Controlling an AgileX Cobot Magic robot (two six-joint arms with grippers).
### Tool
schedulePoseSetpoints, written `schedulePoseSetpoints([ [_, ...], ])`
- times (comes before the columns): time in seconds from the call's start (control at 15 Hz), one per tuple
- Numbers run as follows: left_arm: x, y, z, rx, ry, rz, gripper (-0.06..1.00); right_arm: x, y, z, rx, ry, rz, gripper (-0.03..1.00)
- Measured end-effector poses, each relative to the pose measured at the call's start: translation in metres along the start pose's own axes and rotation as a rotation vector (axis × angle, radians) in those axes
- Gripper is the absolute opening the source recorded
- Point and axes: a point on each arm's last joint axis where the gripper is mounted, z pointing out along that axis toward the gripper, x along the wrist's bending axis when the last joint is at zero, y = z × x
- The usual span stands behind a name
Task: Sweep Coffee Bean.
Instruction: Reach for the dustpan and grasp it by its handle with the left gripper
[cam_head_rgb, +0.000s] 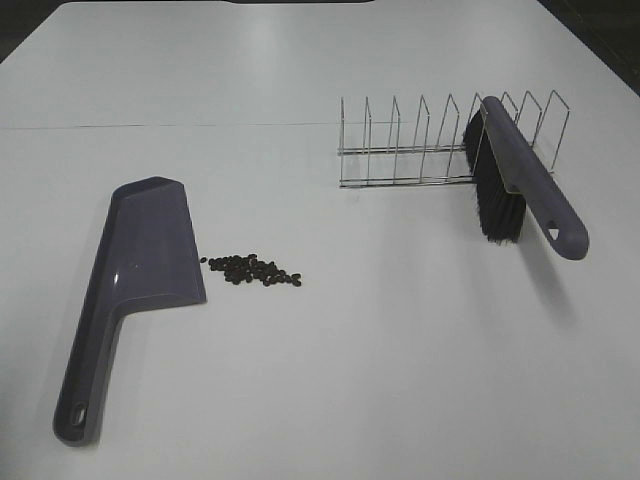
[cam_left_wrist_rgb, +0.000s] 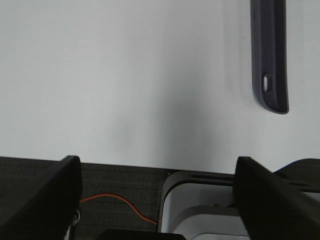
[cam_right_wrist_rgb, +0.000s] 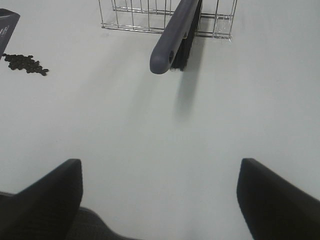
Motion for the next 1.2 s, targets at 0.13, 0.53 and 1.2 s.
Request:
schedulePoseSetpoints([
  [0.13, -0.004, 0.016, 0.008, -0.017, -0.011, -0.034, 0.76, 0.0, 0.0, 0.0, 0.0, 0.0, 0.0, 0.73],
  [0.53, -0.037, 0.082, 0.076, 0.181, -0.034, -0.011, 0.76, 0.0, 0.0, 0.0, 0.0, 0.0, 0.0, 0.73],
  [1.2, -0.101, 0.094, 0.168, 0.285, -0.023, 0.077, 0.76, 0.0, 0.0, 0.0, 0.0, 0.0, 0.0, 0.73],
])
